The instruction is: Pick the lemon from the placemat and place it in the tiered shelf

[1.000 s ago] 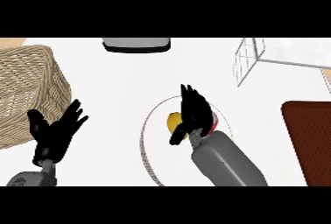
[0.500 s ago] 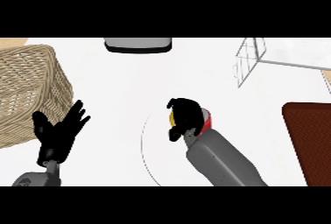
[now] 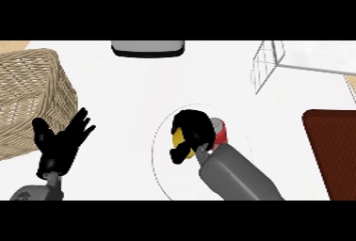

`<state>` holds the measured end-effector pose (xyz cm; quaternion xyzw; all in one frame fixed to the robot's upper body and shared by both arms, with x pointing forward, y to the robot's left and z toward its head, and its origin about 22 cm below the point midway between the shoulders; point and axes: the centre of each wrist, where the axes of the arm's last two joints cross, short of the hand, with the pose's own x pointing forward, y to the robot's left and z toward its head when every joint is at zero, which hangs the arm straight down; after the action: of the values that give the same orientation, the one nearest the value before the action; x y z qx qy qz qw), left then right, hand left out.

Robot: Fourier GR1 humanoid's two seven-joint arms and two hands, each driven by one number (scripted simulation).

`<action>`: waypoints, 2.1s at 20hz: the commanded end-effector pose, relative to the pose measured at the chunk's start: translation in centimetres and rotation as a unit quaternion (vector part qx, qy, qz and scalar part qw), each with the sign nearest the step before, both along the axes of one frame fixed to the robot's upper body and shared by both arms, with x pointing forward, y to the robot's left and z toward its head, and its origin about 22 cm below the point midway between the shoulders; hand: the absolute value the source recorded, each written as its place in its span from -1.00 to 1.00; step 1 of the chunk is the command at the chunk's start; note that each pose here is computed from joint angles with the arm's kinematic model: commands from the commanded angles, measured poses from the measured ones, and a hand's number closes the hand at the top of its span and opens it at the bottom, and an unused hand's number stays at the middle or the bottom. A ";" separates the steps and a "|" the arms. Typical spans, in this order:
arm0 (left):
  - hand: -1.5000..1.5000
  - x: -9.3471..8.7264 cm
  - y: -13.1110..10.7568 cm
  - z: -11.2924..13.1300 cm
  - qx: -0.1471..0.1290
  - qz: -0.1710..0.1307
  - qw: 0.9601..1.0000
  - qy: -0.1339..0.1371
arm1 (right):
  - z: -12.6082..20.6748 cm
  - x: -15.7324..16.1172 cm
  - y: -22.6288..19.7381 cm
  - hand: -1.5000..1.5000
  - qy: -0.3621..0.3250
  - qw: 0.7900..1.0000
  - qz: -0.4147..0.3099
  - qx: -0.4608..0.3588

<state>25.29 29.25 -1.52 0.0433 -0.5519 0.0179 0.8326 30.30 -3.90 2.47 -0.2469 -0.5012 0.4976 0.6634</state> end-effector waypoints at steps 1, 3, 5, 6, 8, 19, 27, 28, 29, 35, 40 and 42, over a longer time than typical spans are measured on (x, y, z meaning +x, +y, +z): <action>0.00 -1.5 2.4 -1.7 -0.002 0.008 1.000 0.023 | 0.3 -0.8 -3.6 1.00 0.000 1.000 -0.004 0.024; 0.00 0.0 -0.7 -1.5 0.000 0.012 1.000 0.027 | 1.0 0.4 -9.2 1.00 -0.008 0.999 -0.015 0.030; 0.00 -1.7 1.1 -1.8 -0.005 0.016 0.999 0.028 | 1.8 2.3 -16.5 1.00 0.000 0.999 -0.043 0.028; 0.00 -1.7 0.3 -1.5 -0.004 0.017 1.000 0.026 | 3.7 2.6 -17.1 1.00 -0.017 0.999 -0.032 0.024; 0.00 -1.6 0.9 -1.6 -0.006 0.011 0.999 0.032 | 4.2 1.3 -18.8 1.00 -0.055 0.996 -0.043 0.062; 0.00 -1.3 0.8 -2.1 0.001 0.020 0.999 0.029 | 21.2 -2.9 -21.4 1.00 -0.266 0.951 -0.128 0.098; 0.00 -1.3 0.8 -1.2 -0.005 0.015 0.999 0.028 | 29.0 -4.3 -24.7 1.00 -0.288 0.935 -0.189 0.087; 0.00 -0.4 0.6 -1.9 0.004 0.009 1.000 0.023 | 31.7 -4.8 -24.4 1.00 -0.298 0.931 -0.189 0.092; 0.00 0.6 0.2 -1.2 0.000 0.005 1.000 0.028 | 32.0 -3.7 -26.5 1.00 -0.296 0.930 -0.192 0.101; 0.00 -0.7 1.3 0.1 -0.005 0.000 0.999 0.032 | 35.3 -1.7 -30.4 1.00 -0.304 0.915 -0.236 0.117; 0.00 -0.4 0.3 -1.8 0.000 -0.007 1.000 0.021 | 37.5 1.3 -31.7 1.00 -0.311 0.911 -0.247 0.111; 0.00 -1.1 1.3 -0.7 0.003 0.006 1.000 0.019 | 38.2 1.5 -32.4 1.00 -0.311 0.912 -0.248 0.104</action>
<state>25.44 29.58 -1.24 0.0367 -0.5626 0.0158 0.8258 31.06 -34.78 39.09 -0.4307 -0.6576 0.1635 0.5960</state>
